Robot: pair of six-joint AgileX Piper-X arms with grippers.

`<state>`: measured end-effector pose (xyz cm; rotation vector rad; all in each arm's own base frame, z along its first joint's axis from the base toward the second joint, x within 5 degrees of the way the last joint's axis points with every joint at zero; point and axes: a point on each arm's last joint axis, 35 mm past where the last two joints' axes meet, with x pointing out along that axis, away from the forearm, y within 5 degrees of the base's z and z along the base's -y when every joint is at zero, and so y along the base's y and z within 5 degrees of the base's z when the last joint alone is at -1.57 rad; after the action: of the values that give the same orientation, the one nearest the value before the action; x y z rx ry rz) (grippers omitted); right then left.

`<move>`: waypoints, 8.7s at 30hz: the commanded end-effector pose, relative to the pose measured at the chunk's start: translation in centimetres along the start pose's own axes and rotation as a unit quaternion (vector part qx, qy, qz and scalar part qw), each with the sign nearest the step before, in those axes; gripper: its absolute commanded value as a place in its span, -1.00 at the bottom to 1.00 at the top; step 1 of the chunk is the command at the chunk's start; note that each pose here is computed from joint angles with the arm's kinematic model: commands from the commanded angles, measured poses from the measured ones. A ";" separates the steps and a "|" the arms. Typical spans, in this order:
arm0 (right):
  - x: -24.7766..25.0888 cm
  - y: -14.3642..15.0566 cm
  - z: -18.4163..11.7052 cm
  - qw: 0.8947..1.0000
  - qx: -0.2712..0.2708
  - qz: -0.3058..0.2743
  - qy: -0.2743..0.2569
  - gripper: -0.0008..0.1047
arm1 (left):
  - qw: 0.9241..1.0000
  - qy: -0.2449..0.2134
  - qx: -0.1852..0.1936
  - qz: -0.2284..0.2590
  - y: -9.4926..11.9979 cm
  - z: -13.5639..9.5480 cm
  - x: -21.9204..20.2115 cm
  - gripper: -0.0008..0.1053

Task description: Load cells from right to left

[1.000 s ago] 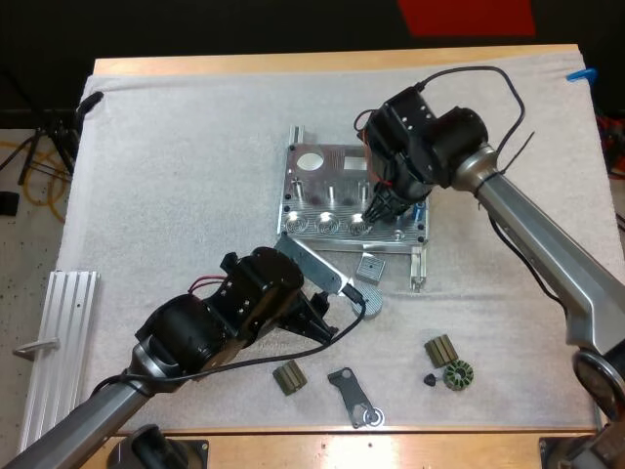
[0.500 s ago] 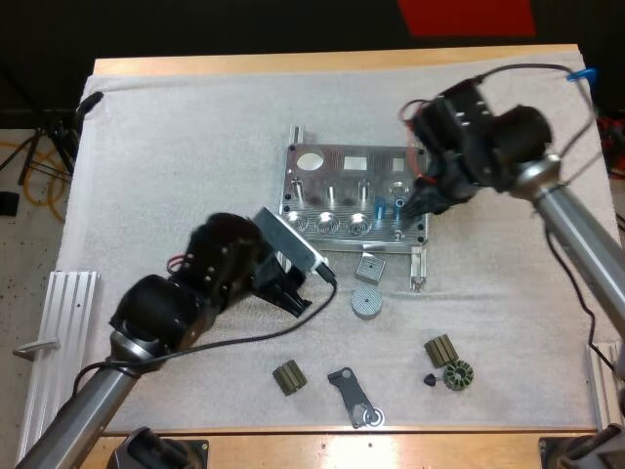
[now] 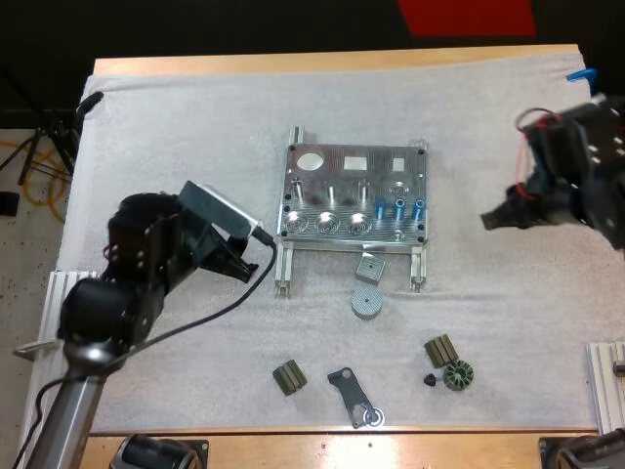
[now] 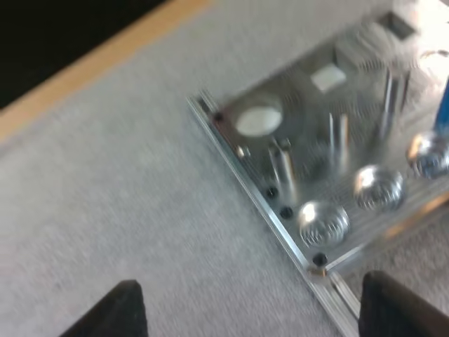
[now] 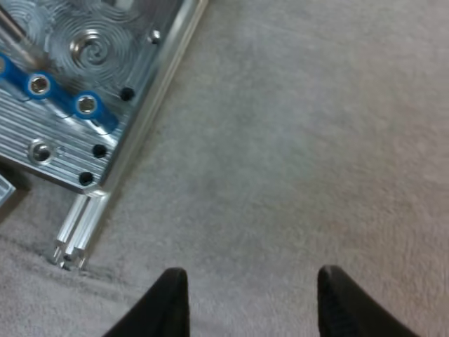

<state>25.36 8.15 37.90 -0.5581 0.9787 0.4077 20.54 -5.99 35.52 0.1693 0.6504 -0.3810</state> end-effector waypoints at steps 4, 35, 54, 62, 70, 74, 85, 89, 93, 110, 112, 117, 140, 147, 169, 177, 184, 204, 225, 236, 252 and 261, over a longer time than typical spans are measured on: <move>-2.2 0.3 -2.4 0.999 0.013 -0.018 -0.038 -0.20 | 0.999 -0.048 0.006 0.010 -0.2 0.3 -2.8 0.20; -11.1 5.8 -16.9 0.949 0.050 -0.094 -0.297 -0.20 | 0.980 -0.185 0.018 0.073 -2.2 -8.0 -18.6 0.20; -12.3 7.5 -21.3 0.948 0.100 -0.076 -0.294 -0.20 | 0.982 -0.154 -0.092 0.062 -2.9 -15.1 -17.8 0.20; -12.5 8.7 -24.4 0.924 0.144 -0.084 -0.343 -0.20 | 0.982 -0.148 -0.098 0.062 -2.8 -15.2 -16.8 0.20; -10.6 8.7 -24.5 0.924 0.173 -0.092 -0.329 -0.20 | 0.980 -0.161 -0.097 0.061 -2.6 -15.0 -15.0 0.20; -9.4 8.6 -24.0 0.923 0.172 -0.097 -0.330 -0.20 | 0.981 -0.161 -0.095 0.058 -2.5 -15.1 -13.7 0.20; -5.3 9.1 -23.3 0.940 0.139 -0.040 -0.310 -0.20 | 0.988 -0.119 -0.092 0.040 -2.5 -16.4 -10.7 0.20; -4.6 9.2 -23.3 0.944 0.120 -0.039 -0.305 -0.20 | 0.988 -0.119 -0.092 0.040 -2.5 -16.4 -10.7 0.20; -4.6 9.2 -23.2 0.943 0.120 -0.039 -0.308 -0.20 | 0.988 -0.119 -0.092 0.040 -2.5 -16.4 -10.7 0.20; -4.6 9.2 -23.3 0.943 0.121 -0.042 -0.307 -0.20 | 0.988 -0.119 -0.092 0.040 -2.5 -16.4 -10.7 0.20; -4.6 9.2 -23.3 0.943 0.121 -0.042 -0.307 -0.20 | 0.988 -0.119 -0.092 0.040 -2.5 -16.4 -10.7 0.20; -4.6 9.2 -23.3 0.943 0.121 -0.042 -0.307 -0.20 | 0.988 -0.119 -0.092 0.040 -2.5 -16.4 -10.7 0.20; -4.6 9.2 -23.3 0.943 0.121 -0.042 -0.307 -0.20 | 0.988 -0.119 -0.092 0.040 -2.5 -16.4 -10.7 0.20; -4.6 9.2 -23.3 0.943 0.121 -0.042 -0.307 -0.20 | 0.988 -0.119 -0.092 0.040 -2.5 -16.4 -10.7 0.20; -4.6 9.2 -23.3 0.943 0.121 -0.042 -0.307 -0.20 | 0.988 -0.119 -0.092 0.040 -2.5 -16.4 -10.7 0.20; -4.6 9.2 -23.3 0.943 0.121 -0.042 -0.307 -0.20 | 0.988 -0.119 -0.092 0.040 -2.5 -16.4 -10.7 0.20; -4.6 9.2 -23.3 0.943 0.121 -0.042 -0.307 -0.20 | 0.988 -0.119 -0.092 0.040 -2.5 -16.4 -10.7 0.20; -4.6 9.2 -23.3 0.943 0.121 -0.042 -0.307 -0.20 | 0.988 -0.119 -0.092 0.040 -2.5 -16.4 -10.7 0.20; -4.6 9.2 -23.3 0.943 0.121 -0.042 -0.307 -0.20 | 0.988 -0.119 -0.092 0.040 -2.5 -16.4 -10.7 0.20; -4.6 9.2 -23.3 0.943 0.121 -0.042 -0.307 -0.20 | 0.988 -0.119 -0.092 0.040 -2.5 -16.4 -10.7 0.20; -4.6 9.2 -23.3 0.943 0.121 -0.042 -0.307 -0.20 | 0.988 -0.119 -0.092 0.040 -2.5 -16.4 -10.7 0.20; -4.6 9.2 -23.3 0.943 0.121 -0.042 -0.307 -0.20 | 0.988 -0.119 -0.092 0.040 -2.5 -16.4 -10.7 0.20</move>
<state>2.36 0.79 29.17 -0.2071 0.3941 0.3438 2.38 -0.70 28.96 -0.0184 0.4400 -0.2586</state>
